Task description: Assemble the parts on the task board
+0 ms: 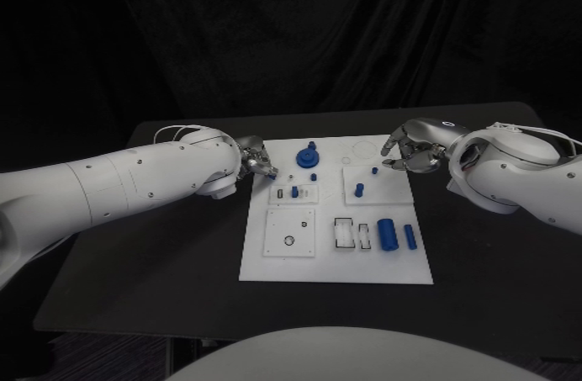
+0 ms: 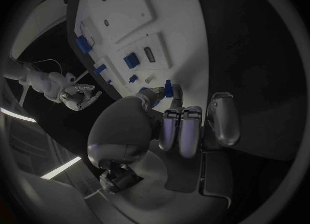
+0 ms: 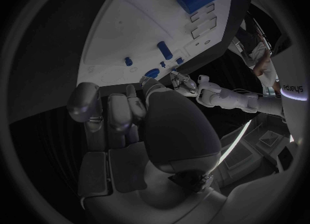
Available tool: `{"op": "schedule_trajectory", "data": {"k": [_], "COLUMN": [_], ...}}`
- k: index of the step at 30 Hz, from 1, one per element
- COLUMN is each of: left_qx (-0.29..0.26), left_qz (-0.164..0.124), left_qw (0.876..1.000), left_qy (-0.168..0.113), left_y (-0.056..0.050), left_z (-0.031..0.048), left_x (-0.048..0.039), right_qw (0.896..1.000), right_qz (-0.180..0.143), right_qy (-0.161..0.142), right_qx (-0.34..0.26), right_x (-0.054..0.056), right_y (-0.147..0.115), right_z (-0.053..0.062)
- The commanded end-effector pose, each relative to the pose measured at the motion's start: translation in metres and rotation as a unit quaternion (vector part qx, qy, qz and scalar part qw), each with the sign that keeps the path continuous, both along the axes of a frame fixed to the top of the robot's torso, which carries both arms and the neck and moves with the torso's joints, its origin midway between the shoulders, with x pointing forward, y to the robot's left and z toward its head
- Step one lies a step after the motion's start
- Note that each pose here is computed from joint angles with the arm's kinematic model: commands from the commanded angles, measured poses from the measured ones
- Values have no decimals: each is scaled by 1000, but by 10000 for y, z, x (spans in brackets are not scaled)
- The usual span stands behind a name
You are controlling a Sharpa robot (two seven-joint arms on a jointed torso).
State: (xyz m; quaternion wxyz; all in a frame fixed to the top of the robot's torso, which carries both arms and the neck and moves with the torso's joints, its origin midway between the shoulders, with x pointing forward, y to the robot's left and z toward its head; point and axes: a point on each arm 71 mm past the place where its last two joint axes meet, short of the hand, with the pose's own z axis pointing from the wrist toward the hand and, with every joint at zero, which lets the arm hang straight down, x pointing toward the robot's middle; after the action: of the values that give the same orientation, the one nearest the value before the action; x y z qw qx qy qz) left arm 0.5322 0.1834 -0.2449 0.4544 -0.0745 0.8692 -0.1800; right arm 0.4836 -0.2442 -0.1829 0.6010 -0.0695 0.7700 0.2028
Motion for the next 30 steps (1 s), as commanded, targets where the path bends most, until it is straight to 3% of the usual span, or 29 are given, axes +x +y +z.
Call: {"op": "schedule_trajectory", "data": {"k": [1,8,18,30], "left_qx": [-45,-73,-87,-79], "left_qz": [14,12,8,1], "left_qw": [999,997,996,997], "left_qy": [-11,-1,-8,-11], "left_y": [-16,19,41,39], "left_z": [36,71,85,-93], "left_x": [-62,-279,-355,-443], "right_qw": [1000,1000,1000,1000], "right_qz": [-9,-12,-14,-14], "right_qy": [3,1,2,3], "right_qx": [-3,-2,-3,-4], "right_x": [-3,-2,-5,-4], "right_y": [-18,-40,-62,-54], "right_z": [-12,-9,-10,-13]}}
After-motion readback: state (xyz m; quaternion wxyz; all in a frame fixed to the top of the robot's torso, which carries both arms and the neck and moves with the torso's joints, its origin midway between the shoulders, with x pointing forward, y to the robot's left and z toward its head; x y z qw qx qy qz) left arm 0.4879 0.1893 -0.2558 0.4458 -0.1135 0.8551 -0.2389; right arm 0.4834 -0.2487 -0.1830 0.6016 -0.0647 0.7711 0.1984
